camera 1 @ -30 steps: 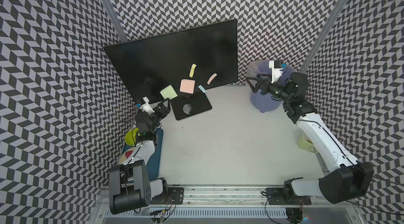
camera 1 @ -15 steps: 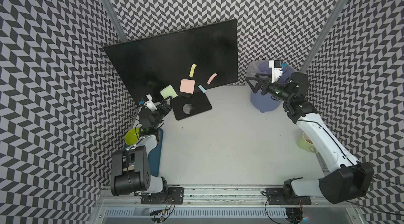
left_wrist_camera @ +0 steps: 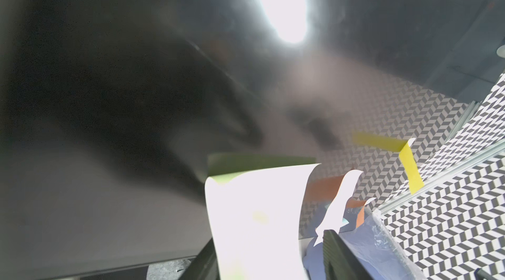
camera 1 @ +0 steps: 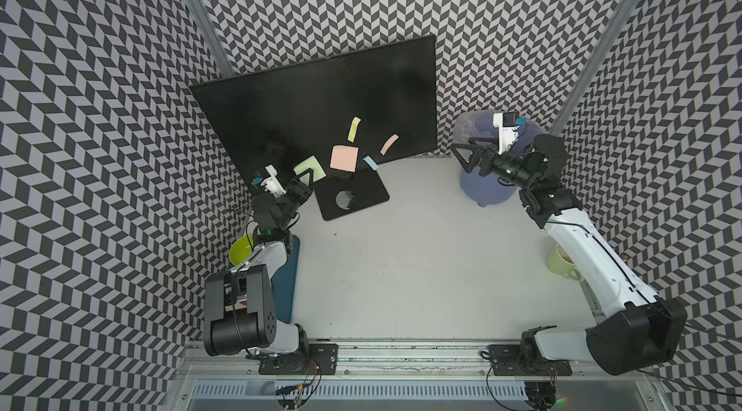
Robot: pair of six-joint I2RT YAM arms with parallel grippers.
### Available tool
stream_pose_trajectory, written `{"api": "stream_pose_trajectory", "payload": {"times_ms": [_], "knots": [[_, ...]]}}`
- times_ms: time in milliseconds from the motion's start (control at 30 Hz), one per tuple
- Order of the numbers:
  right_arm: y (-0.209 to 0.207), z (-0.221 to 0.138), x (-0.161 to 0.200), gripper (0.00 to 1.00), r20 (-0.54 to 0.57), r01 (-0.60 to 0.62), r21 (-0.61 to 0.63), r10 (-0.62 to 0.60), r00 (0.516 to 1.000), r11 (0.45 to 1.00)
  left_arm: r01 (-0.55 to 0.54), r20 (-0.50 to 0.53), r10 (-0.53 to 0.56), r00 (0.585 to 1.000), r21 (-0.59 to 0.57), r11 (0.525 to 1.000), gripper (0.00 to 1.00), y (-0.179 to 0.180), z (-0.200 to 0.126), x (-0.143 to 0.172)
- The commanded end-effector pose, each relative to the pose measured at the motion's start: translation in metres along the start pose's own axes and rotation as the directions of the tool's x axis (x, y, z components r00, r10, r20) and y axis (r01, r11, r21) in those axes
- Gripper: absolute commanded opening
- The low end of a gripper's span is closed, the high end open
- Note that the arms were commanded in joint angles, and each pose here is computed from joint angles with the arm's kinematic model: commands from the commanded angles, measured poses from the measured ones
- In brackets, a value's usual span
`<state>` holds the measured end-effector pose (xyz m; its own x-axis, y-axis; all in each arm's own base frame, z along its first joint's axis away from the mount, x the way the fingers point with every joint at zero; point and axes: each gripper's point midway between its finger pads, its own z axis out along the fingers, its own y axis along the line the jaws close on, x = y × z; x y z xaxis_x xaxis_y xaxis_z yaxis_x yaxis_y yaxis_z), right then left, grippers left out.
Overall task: Remove the sticky note from the monitor
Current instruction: Tear off the sticky note from the monitor.
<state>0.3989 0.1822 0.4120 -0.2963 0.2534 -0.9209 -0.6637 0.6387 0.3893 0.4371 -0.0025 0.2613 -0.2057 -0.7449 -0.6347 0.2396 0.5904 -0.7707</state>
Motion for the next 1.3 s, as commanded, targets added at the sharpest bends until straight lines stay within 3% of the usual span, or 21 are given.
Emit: {"api": "stream_pose_trajectory", "payload": {"times_ms": [0,100,267,533,867,1100,1267], "knots": [[0.016,-0.006,-0.013,0.99,0.050,0.037,-0.039,-0.036,0.998,0.999,-0.026,0.000,0.026,1.000,0.032,0.999,0.50,-0.013,0.002,-0.006],[0.015,-0.006,-0.013,0.99,0.049,0.033,-0.042,-0.031,0.998,0.999,-0.008,-0.012,0.008,1.000,0.015,1.000,0.35,-0.008,0.001,-0.002],[0.015,-0.005,-0.011,0.99,0.048,0.031,-0.041,-0.029,0.998,0.999,0.004,-0.023,-0.004,1.000,0.012,1.000,0.00,-0.008,-0.001,0.002],[0.021,-0.008,-0.011,0.99,0.047,0.012,-0.066,-0.009,0.999,0.998,-0.005,-0.013,0.006,1.000,0.036,0.999,0.00,-0.027,-0.015,0.000],[0.048,-0.004,0.010,0.99,0.003,-0.218,-0.164,0.221,0.975,0.962,-0.046,0.010,0.045,0.999,0.195,0.980,0.00,-0.120,-0.032,0.003],[0.099,0.017,0.015,0.96,-0.030,-0.282,-0.327,0.288,0.957,0.902,-0.003,-0.004,0.005,1.000,0.422,0.907,0.00,-0.211,-0.034,0.014],[0.123,0.028,0.019,0.88,-0.104,-0.369,-0.466,0.364,0.925,0.804,0.076,-0.078,-0.038,0.996,0.569,0.819,0.00,-0.269,-0.034,0.040]]}}
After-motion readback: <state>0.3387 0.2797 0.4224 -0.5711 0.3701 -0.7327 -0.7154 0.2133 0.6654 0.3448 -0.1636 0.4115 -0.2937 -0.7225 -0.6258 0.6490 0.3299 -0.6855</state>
